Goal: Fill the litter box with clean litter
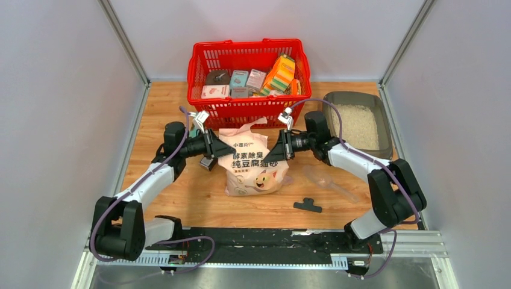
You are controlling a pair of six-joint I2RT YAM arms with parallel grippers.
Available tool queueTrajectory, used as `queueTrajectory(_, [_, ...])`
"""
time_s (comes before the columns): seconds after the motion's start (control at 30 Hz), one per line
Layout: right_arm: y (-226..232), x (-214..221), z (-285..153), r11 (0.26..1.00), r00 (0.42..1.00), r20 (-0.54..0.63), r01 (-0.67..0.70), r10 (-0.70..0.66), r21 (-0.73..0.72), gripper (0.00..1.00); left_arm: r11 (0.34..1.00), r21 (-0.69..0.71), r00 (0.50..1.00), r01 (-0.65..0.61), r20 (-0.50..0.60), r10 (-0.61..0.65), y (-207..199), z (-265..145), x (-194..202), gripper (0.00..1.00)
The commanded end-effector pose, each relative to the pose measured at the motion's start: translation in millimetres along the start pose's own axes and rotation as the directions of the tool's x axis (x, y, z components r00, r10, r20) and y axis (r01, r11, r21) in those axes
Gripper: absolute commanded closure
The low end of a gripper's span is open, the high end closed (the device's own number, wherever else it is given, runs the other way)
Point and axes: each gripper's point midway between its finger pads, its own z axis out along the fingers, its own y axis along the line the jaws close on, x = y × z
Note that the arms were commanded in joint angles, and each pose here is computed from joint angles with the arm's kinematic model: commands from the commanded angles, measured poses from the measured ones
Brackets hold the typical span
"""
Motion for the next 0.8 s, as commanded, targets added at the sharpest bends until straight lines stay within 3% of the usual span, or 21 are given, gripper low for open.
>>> queueTrajectory(0.0, [28,-14,-10,0.995,1.0,-0.013,-0.016,0.015,-0.102,1.0,0.997,0.069,0.999,0.041,0.015,-0.043,-21,0,-19,0.81])
queueTrajectory(0.03, [29,-14,-12,0.992,0.999,-0.032,-0.048,0.044,-0.117,1.0,0.994,0.055,0.995,0.096,-0.009,-0.096,-20,-1,-16,0.96])
queueTrajectory(0.07, [30,-17,-16,0.987,0.994,-0.049,-0.098,0.093,-0.129,1.0,0.989,0.031,0.989,0.146,-0.021,-0.145,-18,-1,-25,1.0])
queueTrajectory(0.1, [34,-18,-19,0.979,0.99,-0.095,-0.121,0.106,-0.165,1.0,0.976,0.002,0.975,0.216,-0.056,-0.215,-14,-2,-23,1.0])
queueTrajectory(0.13, [34,-16,-22,0.971,0.979,-0.127,-0.177,0.157,-0.163,1.0,0.925,-0.067,0.914,0.373,-0.147,-0.379,-1,-2,-4,1.0])
queueTrajectory(0.23, [47,-16,-28,0.957,0.967,-0.197,-0.202,0.161,-0.21,1.0,0.848,-0.02,0.81,0.529,-0.285,-0.512,-19,-4,-12,1.0])
queueTrajectory(0.33, [57,-14,-35,0.956,0.965,-0.228,-0.18,0.126,-0.232,1.0,0.805,-0.007,0.774,0.593,-0.269,-0.573,-24,-8,-28,1.0])
queueTrajectory(0.4, [61,-11,-37,0.954,0.972,-0.231,-0.101,0.034,-0.283,1.0,0.731,-0.043,0.695,0.682,-0.275,-0.664,-23,-8,-25,1.0])
queueTrajectory(0.43, [57,-7,-37,0.948,0.962,-0.257,-0.166,0.095,-0.272,1.0,0.719,-0.035,0.687,0.694,-0.27,-0.675,-21,-7,-26,1.0])
queueTrajectory(0.53, [59,-11,-35,0.945,0.961,-0.263,-0.159,0.082,-0.285,1.0,0.642,-0.088,0.605,0.761,-0.261,-0.753,-15,-7,-15,1.0])
queueTrajectory(0.7, [56,-6,-27,0.95,0.955,-0.279,-0.176,0.101,-0.257,1.0,0.664,-0.098,0.63,0.741,-0.238,-0.739,-15,-6,-20,1.0])
queueTrajectory(0.77, [52,-2,-25,0.953,0.952,-0.28,-0.196,0.128,-0.231,1.0,0.693,-0.081,0.662,0.717,-0.235,-0.712,-18,-7,-25,0.88])
